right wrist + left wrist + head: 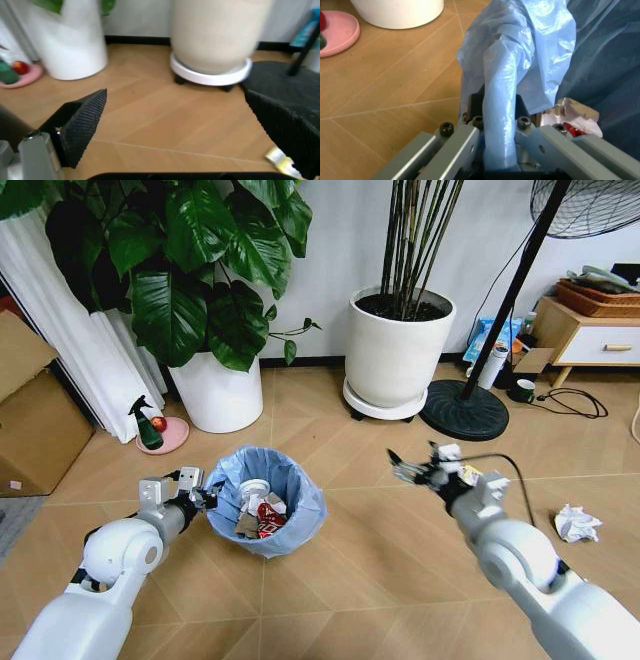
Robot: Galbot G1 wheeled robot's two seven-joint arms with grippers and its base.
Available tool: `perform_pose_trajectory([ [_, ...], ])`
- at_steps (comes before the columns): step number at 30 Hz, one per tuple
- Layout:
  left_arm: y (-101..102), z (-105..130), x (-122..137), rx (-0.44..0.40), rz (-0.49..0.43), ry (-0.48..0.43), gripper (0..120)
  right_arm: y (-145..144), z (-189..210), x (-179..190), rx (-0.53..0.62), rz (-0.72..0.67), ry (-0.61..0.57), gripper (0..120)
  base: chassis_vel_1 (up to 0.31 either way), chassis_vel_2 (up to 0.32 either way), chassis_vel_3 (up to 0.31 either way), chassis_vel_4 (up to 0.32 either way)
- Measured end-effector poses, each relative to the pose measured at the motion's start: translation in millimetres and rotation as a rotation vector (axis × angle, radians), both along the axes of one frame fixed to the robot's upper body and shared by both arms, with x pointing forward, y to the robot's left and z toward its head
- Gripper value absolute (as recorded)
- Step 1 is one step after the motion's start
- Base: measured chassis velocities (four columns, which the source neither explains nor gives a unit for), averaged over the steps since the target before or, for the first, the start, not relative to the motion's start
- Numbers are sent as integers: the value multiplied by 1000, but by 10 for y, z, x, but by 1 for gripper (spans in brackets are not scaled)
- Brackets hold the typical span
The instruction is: Pick up the trash bin and place the garbage on the floor into it.
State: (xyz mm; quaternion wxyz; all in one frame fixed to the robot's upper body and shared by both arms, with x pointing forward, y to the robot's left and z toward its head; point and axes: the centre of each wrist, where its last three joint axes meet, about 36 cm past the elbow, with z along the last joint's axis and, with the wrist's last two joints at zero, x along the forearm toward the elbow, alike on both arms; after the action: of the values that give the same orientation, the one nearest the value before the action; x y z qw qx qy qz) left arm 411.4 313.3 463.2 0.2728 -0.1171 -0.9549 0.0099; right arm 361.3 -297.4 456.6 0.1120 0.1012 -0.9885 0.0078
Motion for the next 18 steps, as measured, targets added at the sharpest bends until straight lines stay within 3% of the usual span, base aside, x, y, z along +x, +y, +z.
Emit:
perform_pose_trajectory([
  [7, -1, -14, -27, -1, 2, 5, 0, -234, -149, -274, -36, -60, -4, 100, 0, 0, 0, 0],
  [18, -9, -19, -44, 0, 2, 6, 0, -259, -286, -533, -33, -74, 9, 100, 0, 0, 0, 0],
])
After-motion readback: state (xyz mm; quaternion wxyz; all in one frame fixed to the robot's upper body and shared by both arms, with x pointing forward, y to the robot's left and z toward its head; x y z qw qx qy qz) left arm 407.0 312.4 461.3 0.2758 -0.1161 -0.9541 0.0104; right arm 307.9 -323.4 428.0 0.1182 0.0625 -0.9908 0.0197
